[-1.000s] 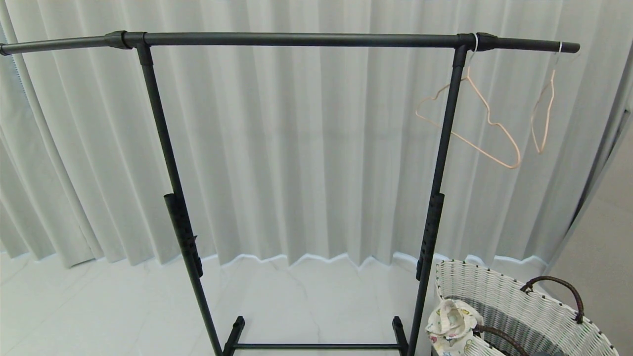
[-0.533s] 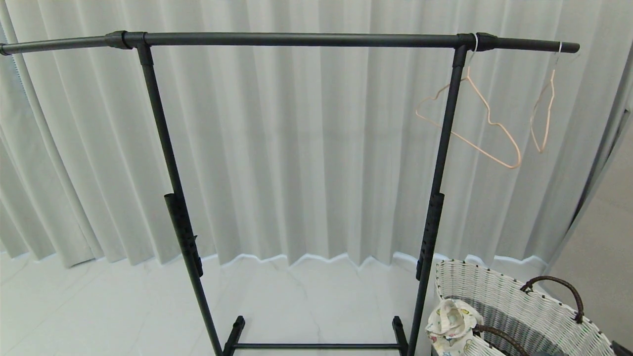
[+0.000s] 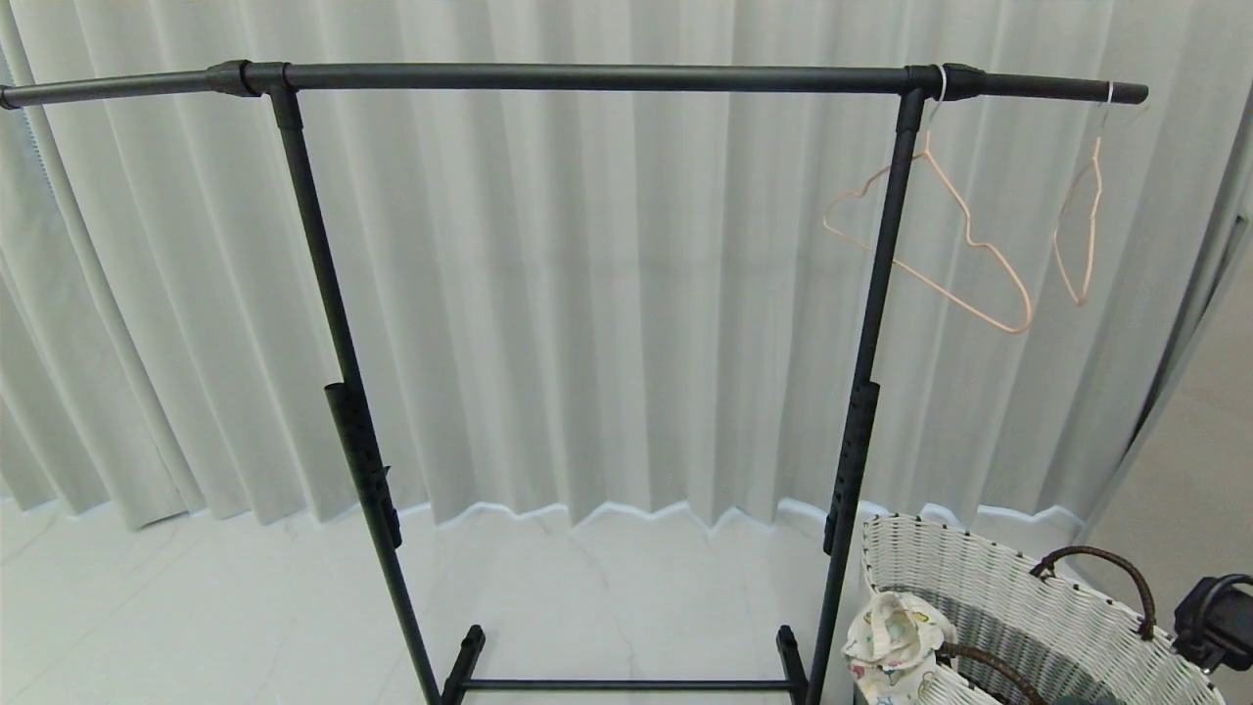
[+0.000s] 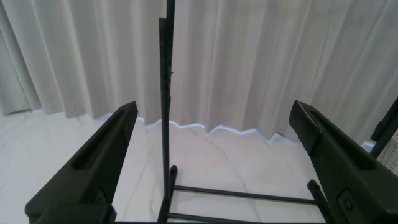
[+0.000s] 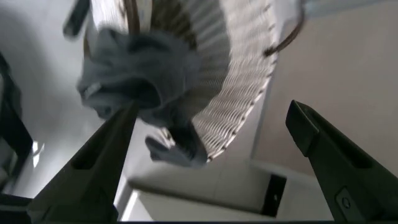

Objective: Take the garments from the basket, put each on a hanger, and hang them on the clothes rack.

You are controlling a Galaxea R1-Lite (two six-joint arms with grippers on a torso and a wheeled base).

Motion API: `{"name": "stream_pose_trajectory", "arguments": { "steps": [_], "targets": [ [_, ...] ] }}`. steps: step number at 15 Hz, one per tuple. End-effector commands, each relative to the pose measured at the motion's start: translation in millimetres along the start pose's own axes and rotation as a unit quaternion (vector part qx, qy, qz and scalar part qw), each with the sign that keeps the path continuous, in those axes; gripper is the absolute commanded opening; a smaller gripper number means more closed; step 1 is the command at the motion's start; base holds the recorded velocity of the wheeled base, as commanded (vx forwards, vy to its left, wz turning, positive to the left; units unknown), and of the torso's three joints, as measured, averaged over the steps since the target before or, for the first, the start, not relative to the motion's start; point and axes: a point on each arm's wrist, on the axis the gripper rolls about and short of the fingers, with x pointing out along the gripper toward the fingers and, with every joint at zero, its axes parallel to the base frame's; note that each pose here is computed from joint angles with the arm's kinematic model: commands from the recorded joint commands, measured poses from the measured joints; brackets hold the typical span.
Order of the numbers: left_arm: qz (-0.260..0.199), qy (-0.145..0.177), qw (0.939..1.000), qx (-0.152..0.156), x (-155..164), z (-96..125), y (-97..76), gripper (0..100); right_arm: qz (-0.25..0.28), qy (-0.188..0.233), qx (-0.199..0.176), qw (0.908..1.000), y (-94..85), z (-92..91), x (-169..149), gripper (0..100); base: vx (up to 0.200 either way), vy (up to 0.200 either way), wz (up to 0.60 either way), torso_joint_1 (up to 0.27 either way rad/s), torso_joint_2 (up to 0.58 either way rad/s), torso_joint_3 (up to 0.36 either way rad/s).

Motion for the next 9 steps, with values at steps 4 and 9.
{"name": "stream_pose_trajectory", "arguments": {
  "steps": [4,9],
  "targets": [
    [0.000,0.001,1.0000,0.001,0,0,0.0,100,0.067,0.072,-0.016,0.9950,3.8,-12.4,52,100,0.000,0.000,0.00,0.000,0.00,0.000],
    [0.000,0.001,1.0000,0.001,0,0,0.0,100,0.054,0.074,-0.019,0.9956,-2.2,-10.4,88,100,0.000,0.000,0.00,0.000,0.00,0.000]
  ]
}}
